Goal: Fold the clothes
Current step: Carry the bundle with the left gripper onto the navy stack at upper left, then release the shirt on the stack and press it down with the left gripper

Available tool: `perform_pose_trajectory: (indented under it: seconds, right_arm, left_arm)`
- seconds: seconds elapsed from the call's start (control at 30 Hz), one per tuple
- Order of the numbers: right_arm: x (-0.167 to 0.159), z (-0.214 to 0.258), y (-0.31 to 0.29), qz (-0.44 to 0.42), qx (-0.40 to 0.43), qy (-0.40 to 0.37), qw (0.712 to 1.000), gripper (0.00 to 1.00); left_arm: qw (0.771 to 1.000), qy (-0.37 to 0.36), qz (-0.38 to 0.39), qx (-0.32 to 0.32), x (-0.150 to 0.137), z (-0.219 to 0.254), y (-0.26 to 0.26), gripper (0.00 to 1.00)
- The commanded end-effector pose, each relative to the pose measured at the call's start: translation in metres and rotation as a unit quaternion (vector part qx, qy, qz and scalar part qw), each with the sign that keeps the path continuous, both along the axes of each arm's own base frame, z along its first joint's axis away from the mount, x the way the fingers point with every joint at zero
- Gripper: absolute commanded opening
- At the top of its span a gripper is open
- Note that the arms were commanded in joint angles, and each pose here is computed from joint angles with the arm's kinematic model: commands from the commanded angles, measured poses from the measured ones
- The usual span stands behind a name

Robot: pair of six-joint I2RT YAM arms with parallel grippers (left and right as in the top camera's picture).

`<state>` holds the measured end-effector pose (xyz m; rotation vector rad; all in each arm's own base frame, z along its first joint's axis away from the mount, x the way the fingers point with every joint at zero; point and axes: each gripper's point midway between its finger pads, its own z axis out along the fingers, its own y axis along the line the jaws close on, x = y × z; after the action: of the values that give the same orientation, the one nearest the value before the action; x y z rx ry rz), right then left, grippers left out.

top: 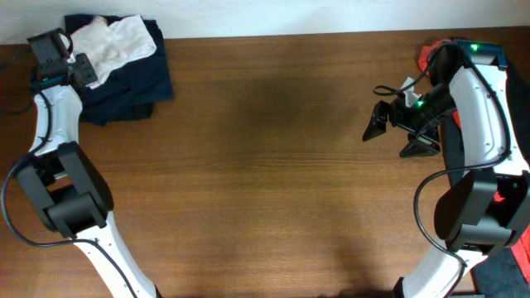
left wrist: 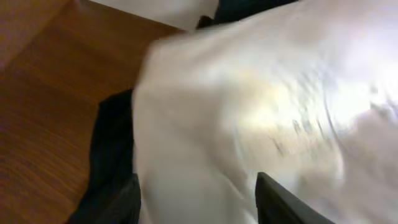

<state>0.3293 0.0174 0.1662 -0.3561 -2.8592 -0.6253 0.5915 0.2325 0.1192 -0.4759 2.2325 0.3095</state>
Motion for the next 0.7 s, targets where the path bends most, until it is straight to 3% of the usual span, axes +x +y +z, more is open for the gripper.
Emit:
perform_pose_trajectory:
  seconds: [0.0,0.17,0.3,0.43,0.67]
  right_arm:
    - [0.000,0.009,0.000,0.005,-0.006,-0.017,1.000,0.99]
    - [0.000,0.009,0.000,0.005,-0.006,-0.017,1.000,0.98]
    - [0.000,0.009,-0.001,0.005,-0.006,-0.017,1.000,0.99]
    - [0.000,0.009,0.000,0.005,-0.006,-0.017,1.000,0.99]
    - [0.000,0.009,0.000,0.005,-0.006,-0.017,1.000,0.99]
  left_arm:
    - [0.998,-0.055,0.009,0.023,0.009,0.057,0.010,0.60]
    - [0.989,-0.140,-0.012,0.034,0.015,0.146,-0.007,0.61]
    - [0.986,-0.154,-0.064,0.009,0.030,0.142,-0.036,0.60]
    - [0.988,-0.137,-0.075,0.001,0.051,0.096,-0.046,0.60]
    - [0.994,-0.014,-0.095,-0.061,0.053,-0.055,-0.064,0.60]
